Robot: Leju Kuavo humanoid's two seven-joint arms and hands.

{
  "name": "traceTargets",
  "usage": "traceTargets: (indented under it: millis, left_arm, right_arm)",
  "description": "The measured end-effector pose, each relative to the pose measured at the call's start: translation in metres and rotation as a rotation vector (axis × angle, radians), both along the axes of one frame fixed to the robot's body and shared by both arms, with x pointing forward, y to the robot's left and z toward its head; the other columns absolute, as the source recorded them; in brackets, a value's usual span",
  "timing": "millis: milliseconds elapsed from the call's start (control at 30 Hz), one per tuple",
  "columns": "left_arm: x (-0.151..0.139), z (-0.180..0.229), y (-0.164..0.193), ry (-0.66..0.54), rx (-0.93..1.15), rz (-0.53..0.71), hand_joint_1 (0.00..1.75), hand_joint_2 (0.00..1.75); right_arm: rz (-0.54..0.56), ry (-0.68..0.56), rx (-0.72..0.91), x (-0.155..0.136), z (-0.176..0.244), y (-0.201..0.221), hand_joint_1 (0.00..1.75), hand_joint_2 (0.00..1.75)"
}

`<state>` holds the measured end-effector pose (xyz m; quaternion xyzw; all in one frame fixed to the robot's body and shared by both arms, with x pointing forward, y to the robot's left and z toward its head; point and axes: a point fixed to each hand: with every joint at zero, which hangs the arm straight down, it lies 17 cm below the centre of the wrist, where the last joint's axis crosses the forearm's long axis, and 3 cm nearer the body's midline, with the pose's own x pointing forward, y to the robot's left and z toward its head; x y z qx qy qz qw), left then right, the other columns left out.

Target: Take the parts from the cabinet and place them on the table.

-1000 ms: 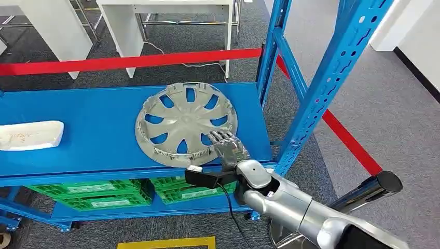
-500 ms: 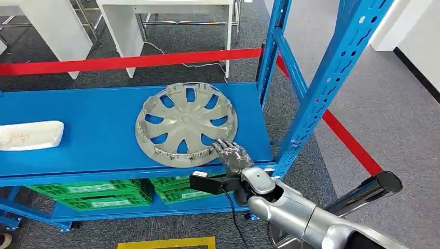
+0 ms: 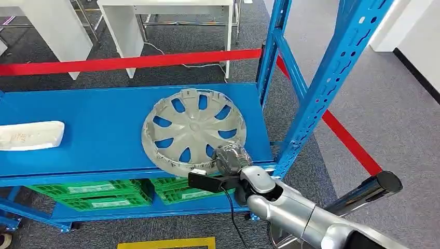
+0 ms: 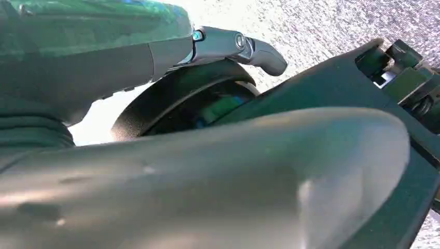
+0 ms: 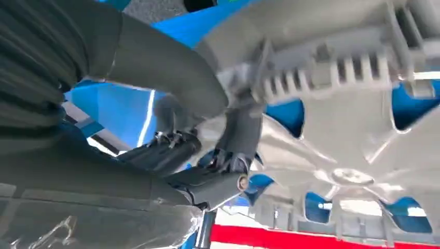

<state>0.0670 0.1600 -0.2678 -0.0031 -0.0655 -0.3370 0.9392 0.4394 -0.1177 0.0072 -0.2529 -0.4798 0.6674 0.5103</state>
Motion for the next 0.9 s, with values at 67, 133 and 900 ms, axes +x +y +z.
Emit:
traceTargets:
  millis: [67,133,900]
  left_arm:
    - [0.0,0.0,0.0,0.002,-0.001,0.001,0.0,0.0]
    - [-0.001,0.0,0.0,0.006,-0.001,0.006,0.0,0.0]
    - [0.001,0.0,-0.001,-0.008,-0.008,0.059,0.0,0.0]
  right_arm:
    - [0.001,0.001,0.001,0.0,0.0,0.0,1.75,1.75]
    - [0.002,0.0,0.002,0.0,0.0,0.0,1.75,1.75]
    - [-0.082,-0.002,0.492,-0.011,0.042,0.025,1.75,1.75]
